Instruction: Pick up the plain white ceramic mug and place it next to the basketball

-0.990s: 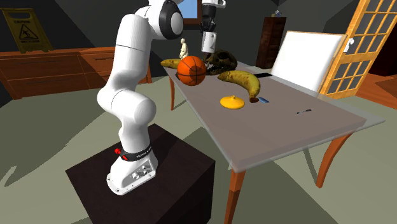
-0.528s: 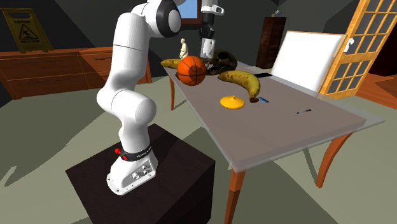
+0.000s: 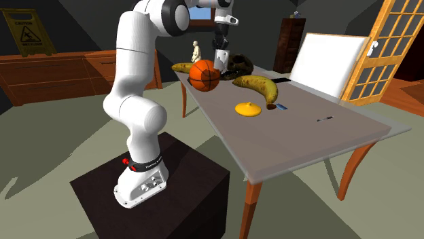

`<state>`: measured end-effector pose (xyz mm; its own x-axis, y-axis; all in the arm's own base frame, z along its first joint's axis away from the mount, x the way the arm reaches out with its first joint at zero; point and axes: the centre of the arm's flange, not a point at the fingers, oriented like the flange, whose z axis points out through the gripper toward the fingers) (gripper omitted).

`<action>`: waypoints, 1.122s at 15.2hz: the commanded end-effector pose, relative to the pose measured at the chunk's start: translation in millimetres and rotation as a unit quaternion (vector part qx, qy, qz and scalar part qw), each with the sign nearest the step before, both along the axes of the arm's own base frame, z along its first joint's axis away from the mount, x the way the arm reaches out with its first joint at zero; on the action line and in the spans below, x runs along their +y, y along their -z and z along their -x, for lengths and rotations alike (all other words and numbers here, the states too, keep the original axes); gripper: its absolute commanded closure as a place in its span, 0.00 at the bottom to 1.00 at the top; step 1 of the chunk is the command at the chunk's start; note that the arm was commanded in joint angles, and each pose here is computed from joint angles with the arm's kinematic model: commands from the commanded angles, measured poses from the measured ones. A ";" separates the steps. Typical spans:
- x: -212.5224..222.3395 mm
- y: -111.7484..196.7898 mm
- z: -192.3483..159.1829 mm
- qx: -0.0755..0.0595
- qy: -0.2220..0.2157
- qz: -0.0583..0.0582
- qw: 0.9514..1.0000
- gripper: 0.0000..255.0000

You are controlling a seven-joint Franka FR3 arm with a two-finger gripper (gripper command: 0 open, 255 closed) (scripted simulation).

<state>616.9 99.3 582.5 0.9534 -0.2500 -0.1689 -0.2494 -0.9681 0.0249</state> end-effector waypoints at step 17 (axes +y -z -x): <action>0.7 94.8 -0.4 0.000 0.000 0.000 1.000 1.00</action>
<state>617.7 100.0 492.3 0.9534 -0.2500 -0.1688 -0.2495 -0.9681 0.0249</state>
